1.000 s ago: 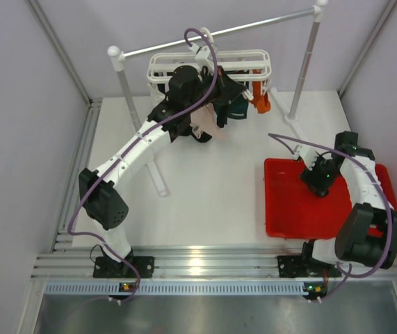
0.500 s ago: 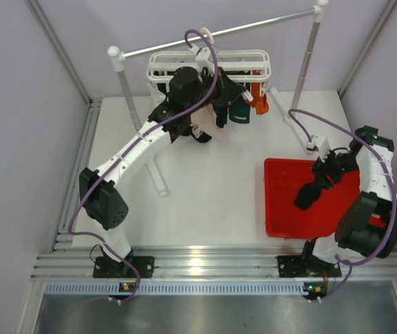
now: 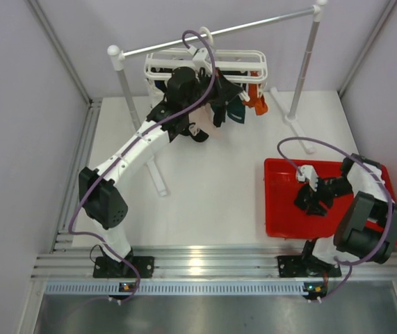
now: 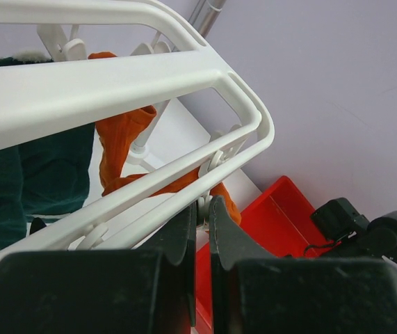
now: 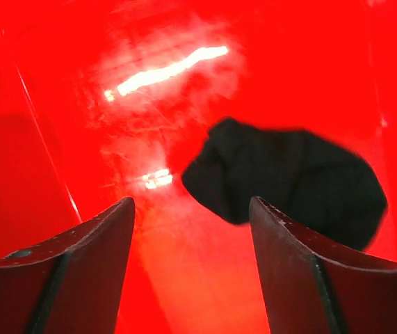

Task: Clip the socks to the hanger
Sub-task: Pick up the sock from the bin.

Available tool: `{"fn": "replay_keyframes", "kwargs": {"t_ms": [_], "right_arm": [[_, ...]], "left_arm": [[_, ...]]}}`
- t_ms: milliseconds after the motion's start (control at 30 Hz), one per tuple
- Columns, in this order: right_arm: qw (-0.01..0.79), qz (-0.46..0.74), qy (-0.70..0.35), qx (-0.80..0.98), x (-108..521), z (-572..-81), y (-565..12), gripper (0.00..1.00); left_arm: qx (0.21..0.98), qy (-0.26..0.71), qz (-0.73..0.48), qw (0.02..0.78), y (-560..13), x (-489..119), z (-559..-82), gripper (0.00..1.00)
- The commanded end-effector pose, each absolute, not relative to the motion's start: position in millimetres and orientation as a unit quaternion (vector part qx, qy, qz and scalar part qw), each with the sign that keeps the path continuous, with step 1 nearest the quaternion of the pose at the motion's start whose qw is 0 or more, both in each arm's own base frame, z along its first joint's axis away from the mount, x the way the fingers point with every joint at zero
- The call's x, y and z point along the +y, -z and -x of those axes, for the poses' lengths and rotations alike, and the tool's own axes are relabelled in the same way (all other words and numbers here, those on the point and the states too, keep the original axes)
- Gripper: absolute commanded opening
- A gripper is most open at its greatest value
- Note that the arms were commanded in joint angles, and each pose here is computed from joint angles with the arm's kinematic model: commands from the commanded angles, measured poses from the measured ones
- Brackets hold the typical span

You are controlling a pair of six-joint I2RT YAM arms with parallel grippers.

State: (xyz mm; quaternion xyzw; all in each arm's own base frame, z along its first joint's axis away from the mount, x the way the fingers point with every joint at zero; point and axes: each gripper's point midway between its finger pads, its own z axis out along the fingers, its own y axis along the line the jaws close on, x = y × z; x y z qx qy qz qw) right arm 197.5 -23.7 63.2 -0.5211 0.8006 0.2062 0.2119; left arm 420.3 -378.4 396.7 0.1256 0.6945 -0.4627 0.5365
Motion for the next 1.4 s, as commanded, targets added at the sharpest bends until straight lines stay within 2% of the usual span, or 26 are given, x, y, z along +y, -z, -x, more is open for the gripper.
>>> {"fn": "replay_keyframes", "kwargs": {"t_ms": [0, 133, 300, 400, 467, 533, 633, 800, 1100, 1200, 1300, 1367], "right_arm": [[0.245, 0.617, -0.154, 0.732, -19.2, -213.4, -58.7, 0.68], [0.252, 0.647, -0.120, 0.710, -17.0, -228.8, -48.9, 0.70], [0.229, 0.672, -0.106, 0.697, -16.8, -230.0, -28.6, 0.66], [0.226, 0.675, -0.092, 0.696, -22.3, -236.1, -22.7, 0.58], [0.234, 0.673, -0.087, 0.696, -22.1, -239.5, -28.3, 0.49], [0.244, 0.678, -0.096, 0.687, -17.3, -235.9, -36.7, 0.49], [0.267, 0.692, -0.101, 0.663, -10.2, -231.1, -57.8, 0.49], [0.290, 0.710, -0.111, 0.631, 1.7, -229.9, -84.8, 0.56], [0.257, 0.748, -0.118, 0.600, 5.4, -229.0, -58.7, 0.64], [0.245, 0.751, -0.111, 0.603, 4.7, -234.7, -48.2, 0.58], [0.234, 0.752, -0.112, 0.606, 2.8, -239.6, -41.7, 0.44], [0.224, 0.752, -0.112, 0.610, -0.7, -240.5, -39.4, 0.31]], "left_arm": [[0.674, 0.479, -0.124, 0.549, -417.8, -370.7, -413.4, 0.00], [0.675, 0.480, -0.121, 0.547, -414.7, -370.9, -413.7, 0.00], [0.675, 0.481, -0.120, 0.546, -415.0, -370.5, -414.9, 0.00], [0.676, 0.482, -0.120, 0.545, -414.5, -371.1, -415.3, 0.00], [0.677, 0.482, -0.119, 0.544, -413.2, -371.6, -416.0, 0.00], [0.677, 0.482, -0.119, 0.543, -412.4, -372.0, -416.1, 0.00], [0.678, 0.485, -0.117, 0.540, -411.7, -372.9, -416.4, 0.00], [0.677, 0.489, -0.116, 0.538, -412.1, -374.0, -416.3, 0.00], [0.679, 0.484, -0.117, 0.540, -410.9, -372.9, -416.9, 0.00], [0.679, 0.485, -0.115, 0.539, -410.4, -373.5, -417.5, 0.00], [0.679, 0.484, -0.115, 0.540, -410.3, -373.4, -418.4, 0.00], [0.679, 0.483, -0.116, 0.540, -409.9, -373.5, -418.2, 0.00]]}}
